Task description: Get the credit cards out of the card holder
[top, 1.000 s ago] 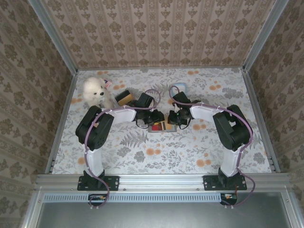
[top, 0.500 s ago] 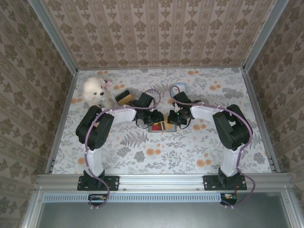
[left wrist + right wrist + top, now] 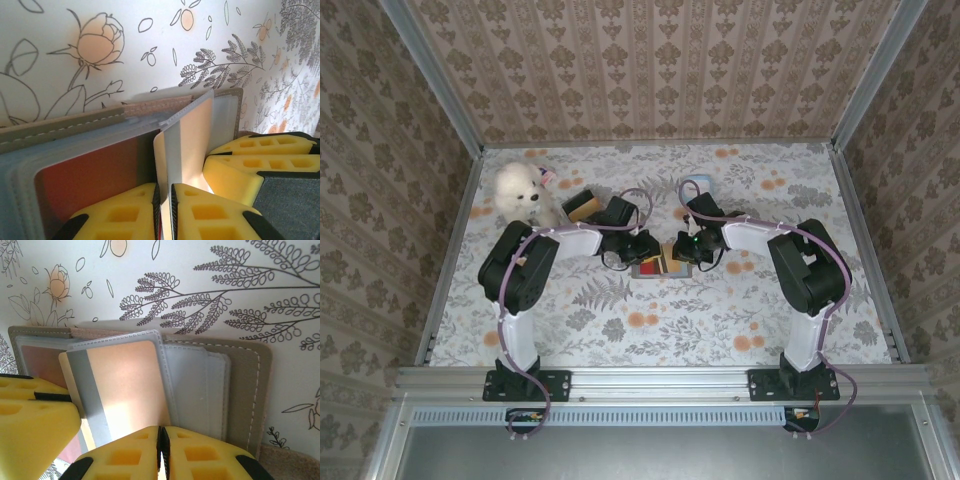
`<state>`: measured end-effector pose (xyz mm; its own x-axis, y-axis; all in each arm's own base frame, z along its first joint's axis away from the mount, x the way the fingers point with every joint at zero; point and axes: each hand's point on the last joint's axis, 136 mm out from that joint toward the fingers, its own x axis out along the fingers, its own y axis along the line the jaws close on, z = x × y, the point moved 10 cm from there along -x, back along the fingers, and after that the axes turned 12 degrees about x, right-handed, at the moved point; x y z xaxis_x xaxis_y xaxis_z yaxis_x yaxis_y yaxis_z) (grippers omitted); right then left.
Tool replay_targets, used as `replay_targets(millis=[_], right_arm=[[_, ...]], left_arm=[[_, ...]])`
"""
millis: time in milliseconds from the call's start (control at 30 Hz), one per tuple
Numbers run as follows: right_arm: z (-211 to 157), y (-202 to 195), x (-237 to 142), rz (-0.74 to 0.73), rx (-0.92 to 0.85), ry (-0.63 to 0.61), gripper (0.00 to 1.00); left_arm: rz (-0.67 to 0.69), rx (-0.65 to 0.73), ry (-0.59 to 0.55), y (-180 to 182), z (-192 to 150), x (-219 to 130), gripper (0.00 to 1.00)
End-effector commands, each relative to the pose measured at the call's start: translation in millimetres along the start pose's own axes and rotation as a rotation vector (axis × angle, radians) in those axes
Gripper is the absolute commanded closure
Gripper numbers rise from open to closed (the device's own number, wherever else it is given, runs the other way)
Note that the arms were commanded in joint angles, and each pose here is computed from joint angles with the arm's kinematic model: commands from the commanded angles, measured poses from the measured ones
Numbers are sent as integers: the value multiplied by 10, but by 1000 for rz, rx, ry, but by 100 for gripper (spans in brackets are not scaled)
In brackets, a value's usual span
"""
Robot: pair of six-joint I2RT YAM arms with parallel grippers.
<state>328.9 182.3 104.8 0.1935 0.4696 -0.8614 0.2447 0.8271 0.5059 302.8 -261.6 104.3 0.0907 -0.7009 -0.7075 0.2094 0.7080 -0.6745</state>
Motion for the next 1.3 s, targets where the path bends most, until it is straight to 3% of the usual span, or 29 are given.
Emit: replay_targets(millis=[0,200,633,900,1133,1267], right_arm=[[-135,-270,215,-124,50,69,85],[-136,-289,202,-146,49,61,85],[-105,-316,79,-214,48,7,85],[-89,-255,78,-169,45,20,84],[-157,-273,200,-77,92,84,84],[-172,-263,169,-62,105,90,84]], left_arm=[[29,-49,43,225,-117,133,88],[29,-47,31,244,-113,86,100],[113,3,26,261,-99,-178,100],[46,8,12,205,-67,-164,100],[26,-13,28,199,-84,-67,80],[12,-27,32,226,-105,-35,77]])
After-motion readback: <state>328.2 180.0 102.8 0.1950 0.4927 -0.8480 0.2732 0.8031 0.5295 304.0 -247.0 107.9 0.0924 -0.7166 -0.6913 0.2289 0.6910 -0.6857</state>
